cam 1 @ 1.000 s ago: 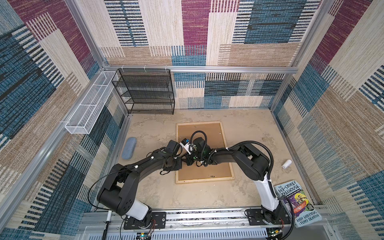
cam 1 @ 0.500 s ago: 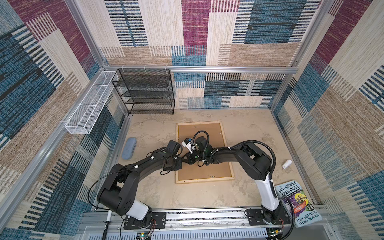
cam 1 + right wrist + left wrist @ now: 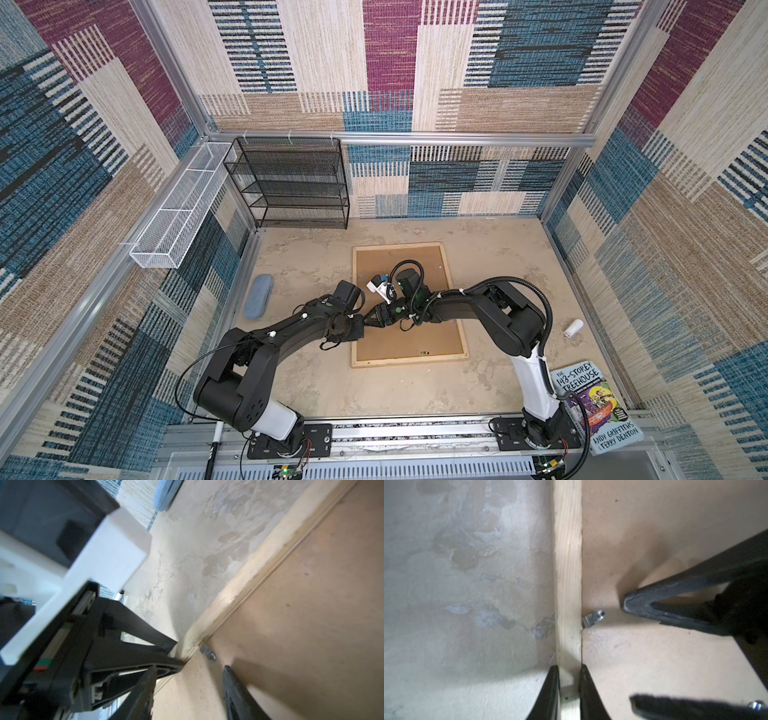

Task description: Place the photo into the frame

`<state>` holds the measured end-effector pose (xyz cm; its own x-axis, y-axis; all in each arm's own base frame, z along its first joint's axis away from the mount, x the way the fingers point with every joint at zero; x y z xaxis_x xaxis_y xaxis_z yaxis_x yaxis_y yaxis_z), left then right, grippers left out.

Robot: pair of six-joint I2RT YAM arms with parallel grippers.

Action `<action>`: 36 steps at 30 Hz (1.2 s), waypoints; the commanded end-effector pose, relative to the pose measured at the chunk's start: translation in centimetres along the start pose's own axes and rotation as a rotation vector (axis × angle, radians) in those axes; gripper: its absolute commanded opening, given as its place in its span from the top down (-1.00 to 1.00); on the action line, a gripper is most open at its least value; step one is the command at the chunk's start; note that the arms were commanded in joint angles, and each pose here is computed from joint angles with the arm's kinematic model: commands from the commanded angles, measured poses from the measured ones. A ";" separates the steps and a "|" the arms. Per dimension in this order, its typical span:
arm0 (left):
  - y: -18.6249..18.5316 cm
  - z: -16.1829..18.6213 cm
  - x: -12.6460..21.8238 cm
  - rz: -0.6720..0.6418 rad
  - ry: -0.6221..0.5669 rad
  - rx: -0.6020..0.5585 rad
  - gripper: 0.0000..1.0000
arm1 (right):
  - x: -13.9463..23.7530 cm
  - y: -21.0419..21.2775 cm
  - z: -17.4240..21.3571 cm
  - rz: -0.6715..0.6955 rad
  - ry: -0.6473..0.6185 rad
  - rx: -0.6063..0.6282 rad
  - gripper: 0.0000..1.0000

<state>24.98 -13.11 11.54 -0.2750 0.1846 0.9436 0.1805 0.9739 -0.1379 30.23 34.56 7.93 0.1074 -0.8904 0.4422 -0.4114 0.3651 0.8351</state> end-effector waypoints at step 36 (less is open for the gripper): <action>-0.6 -1.0 0.8 0.064 -0.107 -0.047 0.69 | -1.7 -3.3 3.8 0.137 -0.057 -0.609 -0.26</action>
<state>24.67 -12.79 11.72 -0.3036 0.1810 0.9355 0.1794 0.9751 -0.1305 29.09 35.19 7.42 0.0503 -0.9348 0.3516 -0.0307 0.3504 0.9361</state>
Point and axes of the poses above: each gripper's point midway between its finger pads, its own x axis back along the fingers, its own y axis along the line the jaws close on, z = x × y, the point moved 9 cm from there along x, back along the fingers, and after that the axes turned 11 degrees about -x, right-handed, at the moved point
